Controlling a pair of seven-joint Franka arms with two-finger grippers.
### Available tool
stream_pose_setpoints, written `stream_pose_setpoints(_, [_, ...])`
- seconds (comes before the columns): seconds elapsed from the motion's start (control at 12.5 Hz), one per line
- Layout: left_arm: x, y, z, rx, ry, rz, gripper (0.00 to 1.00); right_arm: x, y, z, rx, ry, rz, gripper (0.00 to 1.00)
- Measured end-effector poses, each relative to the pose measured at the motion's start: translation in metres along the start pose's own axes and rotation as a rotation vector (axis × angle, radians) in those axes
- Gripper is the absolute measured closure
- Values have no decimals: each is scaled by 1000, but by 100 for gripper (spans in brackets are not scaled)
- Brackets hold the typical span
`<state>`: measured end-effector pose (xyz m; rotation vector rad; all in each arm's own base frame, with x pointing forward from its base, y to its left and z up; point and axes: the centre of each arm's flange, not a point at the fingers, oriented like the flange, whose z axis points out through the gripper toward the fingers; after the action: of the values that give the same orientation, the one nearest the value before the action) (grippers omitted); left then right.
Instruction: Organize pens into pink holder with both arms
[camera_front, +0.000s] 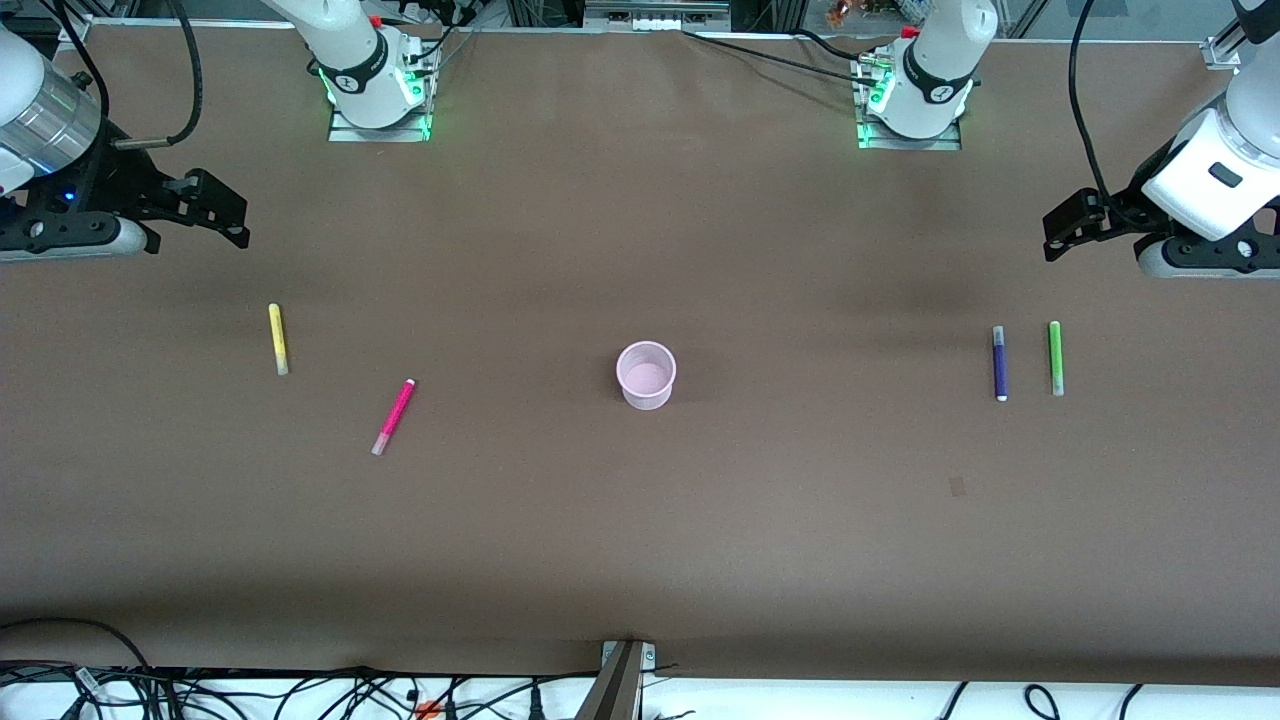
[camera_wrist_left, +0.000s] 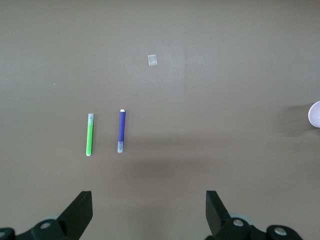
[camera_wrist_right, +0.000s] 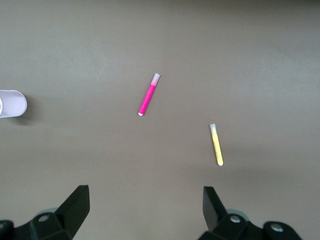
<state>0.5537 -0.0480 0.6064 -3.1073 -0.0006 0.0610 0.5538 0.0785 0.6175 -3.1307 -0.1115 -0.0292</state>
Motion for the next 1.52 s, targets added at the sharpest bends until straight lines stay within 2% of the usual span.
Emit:
stream_pose_setpoints(0.48, [-1, -2, 1, 1, -9, -3, 0, 6, 6, 5, -1, 12, 14, 0])
stream_pose_setpoints(0.72, [-1, -3, 3, 2, -18, -4, 0, 20, 8, 37, -33, -42, 12, 0])
stream_pose_setpoints(0.96, [-1, -3, 21, 7, -87, -4, 0, 39, 5, 88, -88, -115, -7, 0])
stream_pose_setpoints(1.2, [13, -8, 90, 31, -267, -11, 0, 41, -10, 97, -97, -129, -33, 0])
stream_pose_setpoints(1.28, [22, -13, 120, 62, -312, -10, 0, 42, -14, 102, -99, -136, -37, 0])
stream_pose_setpoints(1.36, [33, -19, 152, 104, -334, 11, 0, 43, -17, 111, -102, -146, -25, 0])
stream_pose_setpoints(1.52, [53, -37, 216, 134, -313, 102, 0, 49, -19, 145, -109, -148, 68, 0])
